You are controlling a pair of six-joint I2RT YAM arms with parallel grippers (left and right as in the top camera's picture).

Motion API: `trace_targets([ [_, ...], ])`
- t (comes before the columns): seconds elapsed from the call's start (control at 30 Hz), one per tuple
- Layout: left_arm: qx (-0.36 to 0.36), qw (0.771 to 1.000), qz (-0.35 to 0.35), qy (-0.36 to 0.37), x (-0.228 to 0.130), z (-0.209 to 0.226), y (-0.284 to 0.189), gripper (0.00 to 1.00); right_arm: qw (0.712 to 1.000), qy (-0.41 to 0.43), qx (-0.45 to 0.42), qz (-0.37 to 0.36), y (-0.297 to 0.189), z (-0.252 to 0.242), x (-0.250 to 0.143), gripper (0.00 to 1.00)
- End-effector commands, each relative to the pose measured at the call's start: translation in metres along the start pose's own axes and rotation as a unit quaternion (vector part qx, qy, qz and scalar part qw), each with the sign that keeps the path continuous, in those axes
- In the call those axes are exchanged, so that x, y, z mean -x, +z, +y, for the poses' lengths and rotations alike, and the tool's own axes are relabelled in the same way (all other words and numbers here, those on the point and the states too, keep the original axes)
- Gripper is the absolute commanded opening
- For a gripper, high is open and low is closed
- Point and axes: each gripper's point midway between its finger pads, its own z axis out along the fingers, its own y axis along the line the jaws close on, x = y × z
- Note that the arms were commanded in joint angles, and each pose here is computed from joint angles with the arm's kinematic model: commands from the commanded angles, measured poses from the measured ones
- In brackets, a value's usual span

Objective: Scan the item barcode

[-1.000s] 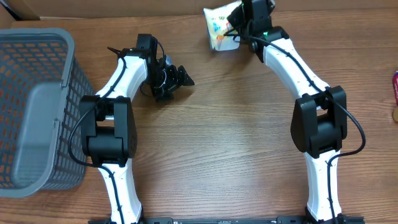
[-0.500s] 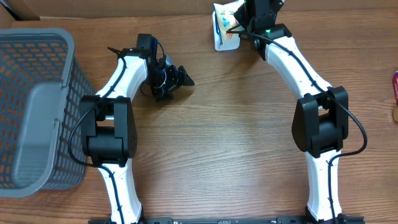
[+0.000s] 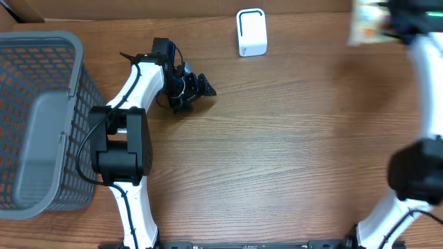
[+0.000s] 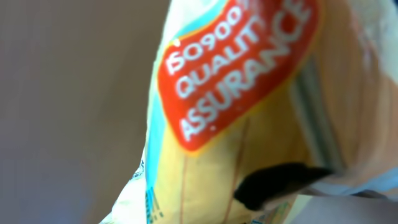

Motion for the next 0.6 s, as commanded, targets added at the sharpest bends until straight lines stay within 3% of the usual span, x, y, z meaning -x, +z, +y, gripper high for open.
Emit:
trace_targets([
  [0.0,0.005,1.000,0.006,0.007,-0.003,0.002,0.005,0.86,0.995,0.041,-0.087,-0.019,0.000,-0.073,0.056,0.04],
  [0.23,0.007,1.000,0.011,0.004,-0.006,0.003,0.005,0.86,0.968,0.114,-0.221,-0.012,0.011,-0.197,0.103,0.04],
  [0.57,0.007,1.000,0.010,0.004,-0.005,0.003,0.005,0.87,0.929,0.190,-0.317,-0.006,0.003,-0.318,0.143,0.04],
])
